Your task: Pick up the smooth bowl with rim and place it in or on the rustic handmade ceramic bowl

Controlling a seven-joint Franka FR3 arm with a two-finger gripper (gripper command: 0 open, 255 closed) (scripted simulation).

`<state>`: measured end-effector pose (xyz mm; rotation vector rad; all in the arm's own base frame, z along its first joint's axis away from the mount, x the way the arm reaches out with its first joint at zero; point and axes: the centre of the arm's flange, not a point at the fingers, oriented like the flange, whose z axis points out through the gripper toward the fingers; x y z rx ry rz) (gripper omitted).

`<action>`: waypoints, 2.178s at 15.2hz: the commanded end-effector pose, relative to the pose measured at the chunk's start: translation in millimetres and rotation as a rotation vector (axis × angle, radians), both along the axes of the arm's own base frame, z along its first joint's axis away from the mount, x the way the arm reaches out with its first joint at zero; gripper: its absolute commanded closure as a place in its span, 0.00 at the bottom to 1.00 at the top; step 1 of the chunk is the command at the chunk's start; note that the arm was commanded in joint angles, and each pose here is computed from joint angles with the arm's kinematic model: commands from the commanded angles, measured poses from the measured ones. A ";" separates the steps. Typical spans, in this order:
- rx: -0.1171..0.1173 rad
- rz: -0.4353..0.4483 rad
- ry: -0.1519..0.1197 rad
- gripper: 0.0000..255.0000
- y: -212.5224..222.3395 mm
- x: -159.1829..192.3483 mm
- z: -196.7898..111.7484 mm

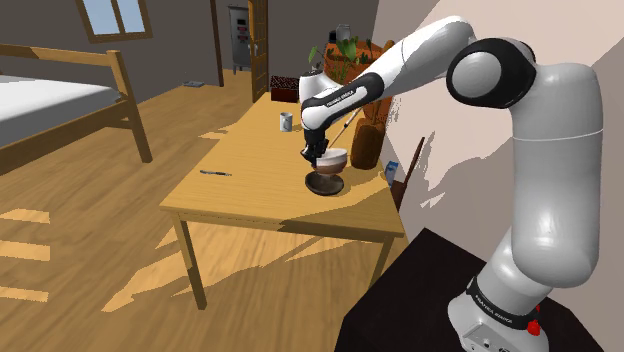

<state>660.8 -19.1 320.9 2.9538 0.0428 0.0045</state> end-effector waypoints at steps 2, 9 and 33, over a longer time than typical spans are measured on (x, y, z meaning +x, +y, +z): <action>0.000 0.000 -0.001 1.00 0.7 -0.3 -14.9; 0.000 0.000 -0.001 1.00 0.7 -0.3 -51.3; 0.000 0.000 -0.001 0.00 10.0 -0.7 -2.2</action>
